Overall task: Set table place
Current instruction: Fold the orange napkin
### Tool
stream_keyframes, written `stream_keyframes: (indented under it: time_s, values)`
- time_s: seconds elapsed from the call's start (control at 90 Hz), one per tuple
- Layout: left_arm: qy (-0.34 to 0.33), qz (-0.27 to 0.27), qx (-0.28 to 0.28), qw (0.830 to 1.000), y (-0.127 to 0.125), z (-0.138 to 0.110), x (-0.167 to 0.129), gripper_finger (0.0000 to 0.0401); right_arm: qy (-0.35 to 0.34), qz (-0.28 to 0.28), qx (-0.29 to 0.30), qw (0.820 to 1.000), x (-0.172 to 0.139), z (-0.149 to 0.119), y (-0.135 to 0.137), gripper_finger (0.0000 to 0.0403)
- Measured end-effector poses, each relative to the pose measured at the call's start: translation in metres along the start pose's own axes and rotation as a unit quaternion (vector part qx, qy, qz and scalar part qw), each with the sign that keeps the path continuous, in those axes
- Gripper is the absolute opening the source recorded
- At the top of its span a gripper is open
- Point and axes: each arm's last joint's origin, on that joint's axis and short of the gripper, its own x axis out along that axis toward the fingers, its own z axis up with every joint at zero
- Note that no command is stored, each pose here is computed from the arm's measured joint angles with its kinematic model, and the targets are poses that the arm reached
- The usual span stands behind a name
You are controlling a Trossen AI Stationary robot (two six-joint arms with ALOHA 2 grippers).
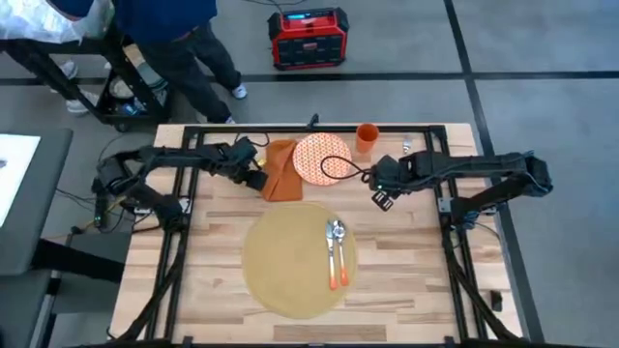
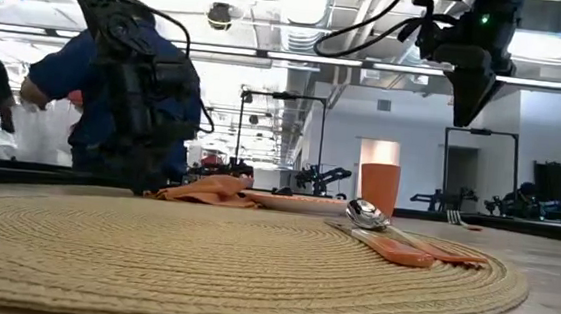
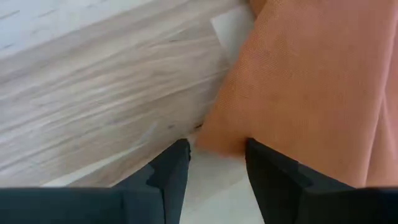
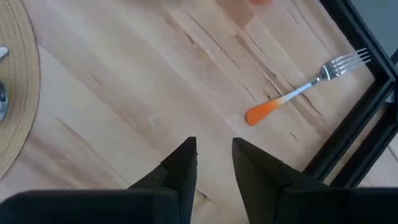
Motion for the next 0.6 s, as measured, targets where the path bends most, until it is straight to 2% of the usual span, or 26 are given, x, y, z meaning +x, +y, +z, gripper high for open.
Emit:
stream_keyframes:
  time_s: [0.222, 0.478, 0.6]
  values:
    - [-0.011, -0.022, 0.009, 1.000, -0.001, 0.003, 0.001, 0.0012, 0.000, 0.000, 0.000, 1.000, 0.000, 0.000, 0.000, 0.0092]
    - [0.020, -0.024, -0.011, 0.999, -0.005, 0.004, -0.010, 0.0001, 0.000, 0.000, 0.005, 1.000, 0.000, 0.000, 0.000, 0.0092]
    - [-0.018, -0.048, -0.007, 0.999, -0.016, 0.016, -0.029, 0.0000, -0.001, 0.001, 0.006, 1.000, 0.000, 0.000, 0.000, 0.0092]
